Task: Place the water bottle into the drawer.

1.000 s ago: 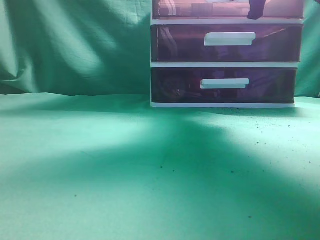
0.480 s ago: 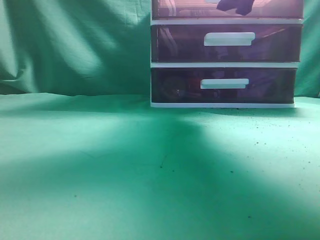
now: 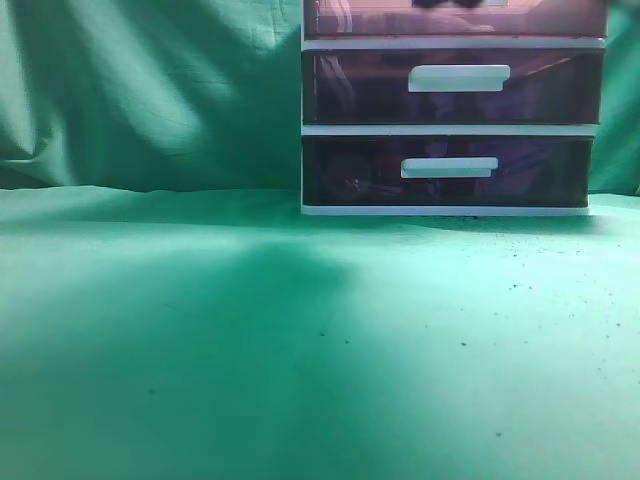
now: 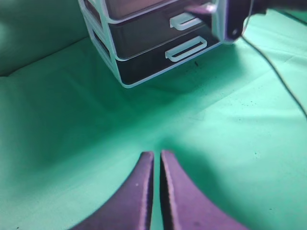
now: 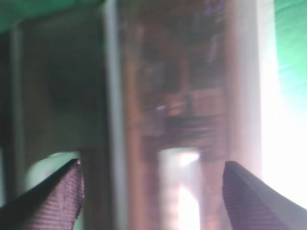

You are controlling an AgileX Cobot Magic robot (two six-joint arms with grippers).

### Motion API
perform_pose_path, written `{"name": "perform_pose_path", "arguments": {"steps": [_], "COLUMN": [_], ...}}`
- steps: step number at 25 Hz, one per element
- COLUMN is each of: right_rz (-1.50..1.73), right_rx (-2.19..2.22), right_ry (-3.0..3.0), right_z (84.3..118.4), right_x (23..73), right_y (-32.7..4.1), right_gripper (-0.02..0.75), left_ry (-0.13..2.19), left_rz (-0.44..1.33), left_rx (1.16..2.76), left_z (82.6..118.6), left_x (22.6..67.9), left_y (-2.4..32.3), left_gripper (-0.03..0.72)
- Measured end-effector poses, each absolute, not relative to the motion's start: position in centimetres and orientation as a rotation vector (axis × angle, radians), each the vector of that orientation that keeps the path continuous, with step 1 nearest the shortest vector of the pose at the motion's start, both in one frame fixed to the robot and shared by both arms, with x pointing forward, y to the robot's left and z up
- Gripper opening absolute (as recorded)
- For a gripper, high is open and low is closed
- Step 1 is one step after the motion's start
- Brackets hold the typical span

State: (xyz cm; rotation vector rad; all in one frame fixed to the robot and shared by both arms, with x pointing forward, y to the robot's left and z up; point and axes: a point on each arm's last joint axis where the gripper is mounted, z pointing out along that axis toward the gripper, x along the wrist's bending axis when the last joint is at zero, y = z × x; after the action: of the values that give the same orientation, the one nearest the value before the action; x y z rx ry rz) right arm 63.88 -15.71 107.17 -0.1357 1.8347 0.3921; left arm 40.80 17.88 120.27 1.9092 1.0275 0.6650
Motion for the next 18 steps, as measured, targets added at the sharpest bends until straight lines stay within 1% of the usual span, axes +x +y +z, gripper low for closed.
{"name": "perform_pose_path", "arguments": {"steps": [6, 9, 10, 11, 13, 14, 17, 18], "right_rz": [0.492, 0.569, 0.599, 0.641, 0.722, 0.781, 0.932, 0.973], "right_rx": [-0.027, 0.066, 0.106, 0.162, 0.284, 0.362, 0.573, 0.632], "right_ry": [1.825, 1.958, 1.998, 2.053, 2.166, 2.198, 2.287, 2.309], "right_z": [111.9, 113.5, 114.2, 114.8, 115.7, 116.4, 118.1, 118.6], "right_x": [60.8, 58.0, 57.0, 55.8, 53.4, 52.1, 48.3, 47.1], "right_y": [-16.0, -16.1, -16.3, -16.6, -17.1, -17.4, -18.1, -18.3], "right_gripper": [0.535, 0.535, 0.446, 0.386, 0.193, 0.114, 0.000, 0.000], "left_ry": [1.030, 1.010, 0.996, 0.982, 0.944, 0.932, 0.898, 0.893], "left_rz": [0.650, 0.618, 0.615, 0.613, 0.626, 0.631, 0.646, 0.641], "left_rx": [1.904, 1.853, 1.823, 1.797, 1.728, 1.703, 1.635, 1.621], "left_z": [120.3, 120.4, 120.5, 120.5, 120.8, 120.6, 119.8, 119.2], "left_x": [40.7, 39.6, 38.9, 38.3, 36.3, 35.2, 32.2, 31.4], "left_y": [17.9, 18.4, 18.9, 19.3, 20.9, 21.8, 24.2, 24.9], "left_gripper": [0.000, 0.000, 0.000, 0.000, 0.000, 0.000, 0.000, 0.000]}}
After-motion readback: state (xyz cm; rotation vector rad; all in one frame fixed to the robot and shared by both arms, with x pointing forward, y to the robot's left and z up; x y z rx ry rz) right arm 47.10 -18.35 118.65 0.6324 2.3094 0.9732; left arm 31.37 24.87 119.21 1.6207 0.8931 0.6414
